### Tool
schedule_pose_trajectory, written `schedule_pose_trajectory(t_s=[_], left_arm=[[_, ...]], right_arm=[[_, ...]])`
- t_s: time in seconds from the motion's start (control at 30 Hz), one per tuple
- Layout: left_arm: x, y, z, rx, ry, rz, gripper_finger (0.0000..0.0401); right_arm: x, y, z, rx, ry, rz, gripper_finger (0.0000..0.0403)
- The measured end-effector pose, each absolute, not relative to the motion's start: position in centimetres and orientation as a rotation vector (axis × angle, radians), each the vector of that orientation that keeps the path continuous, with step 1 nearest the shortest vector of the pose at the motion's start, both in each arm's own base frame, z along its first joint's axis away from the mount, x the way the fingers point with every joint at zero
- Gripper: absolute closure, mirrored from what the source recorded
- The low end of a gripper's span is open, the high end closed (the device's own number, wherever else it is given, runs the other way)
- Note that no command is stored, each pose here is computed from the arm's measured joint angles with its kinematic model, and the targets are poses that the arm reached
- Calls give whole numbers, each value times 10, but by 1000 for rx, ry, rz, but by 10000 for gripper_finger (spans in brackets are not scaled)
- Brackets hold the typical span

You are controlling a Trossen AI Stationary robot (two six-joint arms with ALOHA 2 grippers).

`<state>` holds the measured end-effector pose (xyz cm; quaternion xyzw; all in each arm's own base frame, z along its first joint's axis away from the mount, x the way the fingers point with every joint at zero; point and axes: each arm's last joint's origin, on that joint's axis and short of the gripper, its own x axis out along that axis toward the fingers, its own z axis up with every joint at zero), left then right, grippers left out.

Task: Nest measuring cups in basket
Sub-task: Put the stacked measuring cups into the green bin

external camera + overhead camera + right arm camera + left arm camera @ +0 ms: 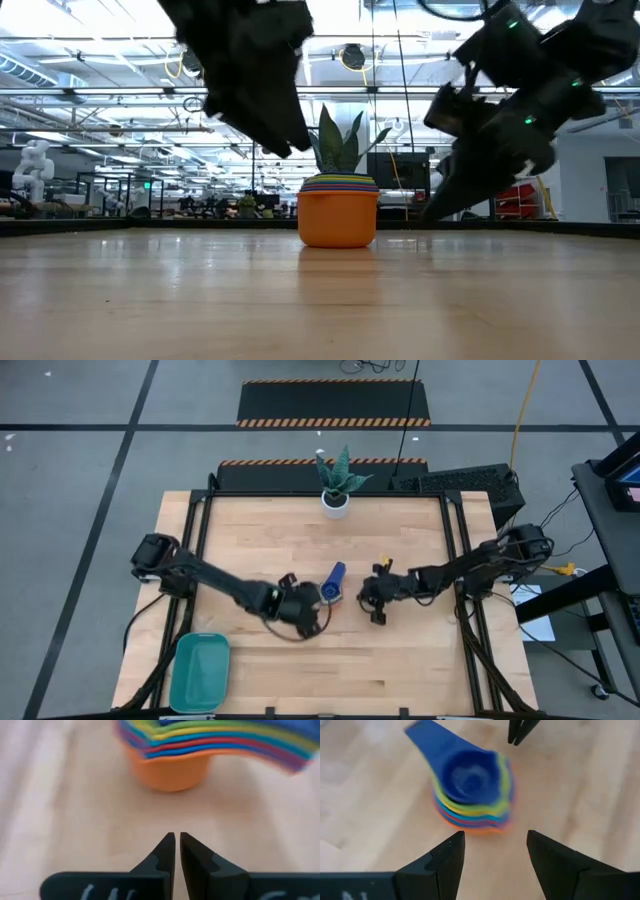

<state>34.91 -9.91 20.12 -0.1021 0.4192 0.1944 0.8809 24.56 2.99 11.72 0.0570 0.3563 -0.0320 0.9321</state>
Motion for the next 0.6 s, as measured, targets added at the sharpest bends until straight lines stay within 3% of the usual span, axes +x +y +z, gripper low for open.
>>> schedule_pose_trajectory(t_s=[0.3,0.6], left_arm=[[325,-161,203,-283,776,411,183],[307,-197,206,-382,687,399,183]], right_arm=[[234,87,120,298,718,82,385],[214,128,121,370,676,18,385]])
